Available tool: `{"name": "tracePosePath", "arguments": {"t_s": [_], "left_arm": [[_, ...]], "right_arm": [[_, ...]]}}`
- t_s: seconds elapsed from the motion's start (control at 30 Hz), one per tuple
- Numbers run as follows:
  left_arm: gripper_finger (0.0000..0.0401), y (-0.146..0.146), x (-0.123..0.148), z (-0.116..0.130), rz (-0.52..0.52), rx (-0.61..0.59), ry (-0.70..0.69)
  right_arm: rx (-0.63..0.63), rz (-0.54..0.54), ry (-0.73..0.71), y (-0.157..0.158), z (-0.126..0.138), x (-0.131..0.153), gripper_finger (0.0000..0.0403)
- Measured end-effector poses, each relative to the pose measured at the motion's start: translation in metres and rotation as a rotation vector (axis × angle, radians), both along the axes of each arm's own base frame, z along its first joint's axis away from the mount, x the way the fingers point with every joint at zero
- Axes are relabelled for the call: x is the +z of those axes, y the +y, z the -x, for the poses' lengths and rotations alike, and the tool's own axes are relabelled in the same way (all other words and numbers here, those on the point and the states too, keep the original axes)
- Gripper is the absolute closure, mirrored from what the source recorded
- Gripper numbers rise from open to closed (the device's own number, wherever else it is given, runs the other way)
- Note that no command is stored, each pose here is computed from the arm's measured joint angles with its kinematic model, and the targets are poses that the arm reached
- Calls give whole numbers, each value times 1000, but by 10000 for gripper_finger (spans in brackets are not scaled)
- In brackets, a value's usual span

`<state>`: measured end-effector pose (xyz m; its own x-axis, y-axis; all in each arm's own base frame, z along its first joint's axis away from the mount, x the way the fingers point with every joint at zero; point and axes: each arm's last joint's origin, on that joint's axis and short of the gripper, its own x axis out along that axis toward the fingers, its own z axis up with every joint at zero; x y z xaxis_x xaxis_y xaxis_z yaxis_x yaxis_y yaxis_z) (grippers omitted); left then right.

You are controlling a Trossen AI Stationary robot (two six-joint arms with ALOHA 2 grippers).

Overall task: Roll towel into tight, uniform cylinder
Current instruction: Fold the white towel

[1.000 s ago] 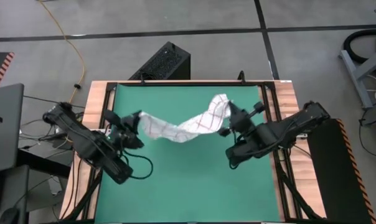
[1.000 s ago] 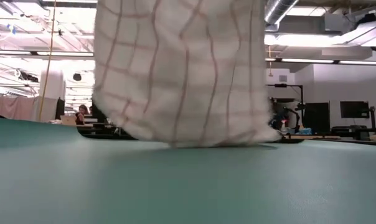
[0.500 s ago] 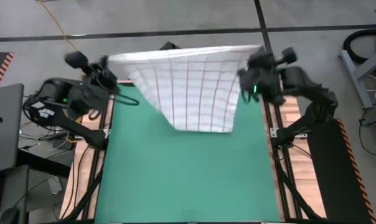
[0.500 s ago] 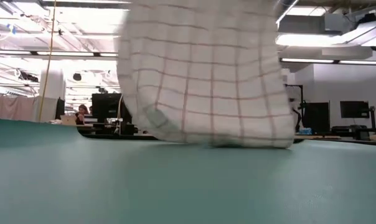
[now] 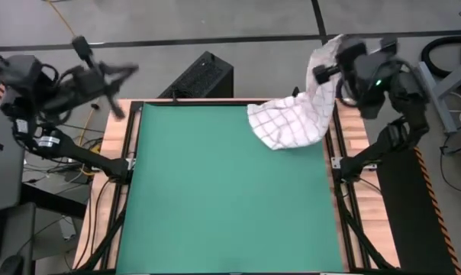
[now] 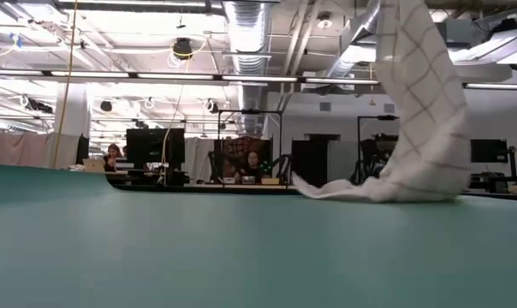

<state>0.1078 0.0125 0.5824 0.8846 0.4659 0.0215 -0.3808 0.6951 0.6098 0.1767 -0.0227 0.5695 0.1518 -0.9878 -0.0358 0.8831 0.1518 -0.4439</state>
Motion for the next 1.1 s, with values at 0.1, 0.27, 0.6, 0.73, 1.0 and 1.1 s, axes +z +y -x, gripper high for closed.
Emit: {"name": "tracePosePath", "arguments": {"t_s": [0.1,0.27,0.6,0.73,1.0,1.1], "left_arm": [[401,-4,-15,-15,94,-140,72],[401,-8,-61,-55,216,-258,335],[401,-9,-232,-112,277,-243,557],[401,-9,-295,-104,236,-264,262],[371,-8,-385,-101,239,-338,-14],[344,-10,-396,-117,293,-384,39]], "right_arm": [[137,-37,-3,18,-22,-12,402],[321,-99,111,60,-74,-50,402],[442,-76,236,143,-120,-114,403],[491,-80,189,161,-113,-115,403],[508,-100,127,167,-113,-112,403],[512,-106,109,167,-118,-110,403]]}}
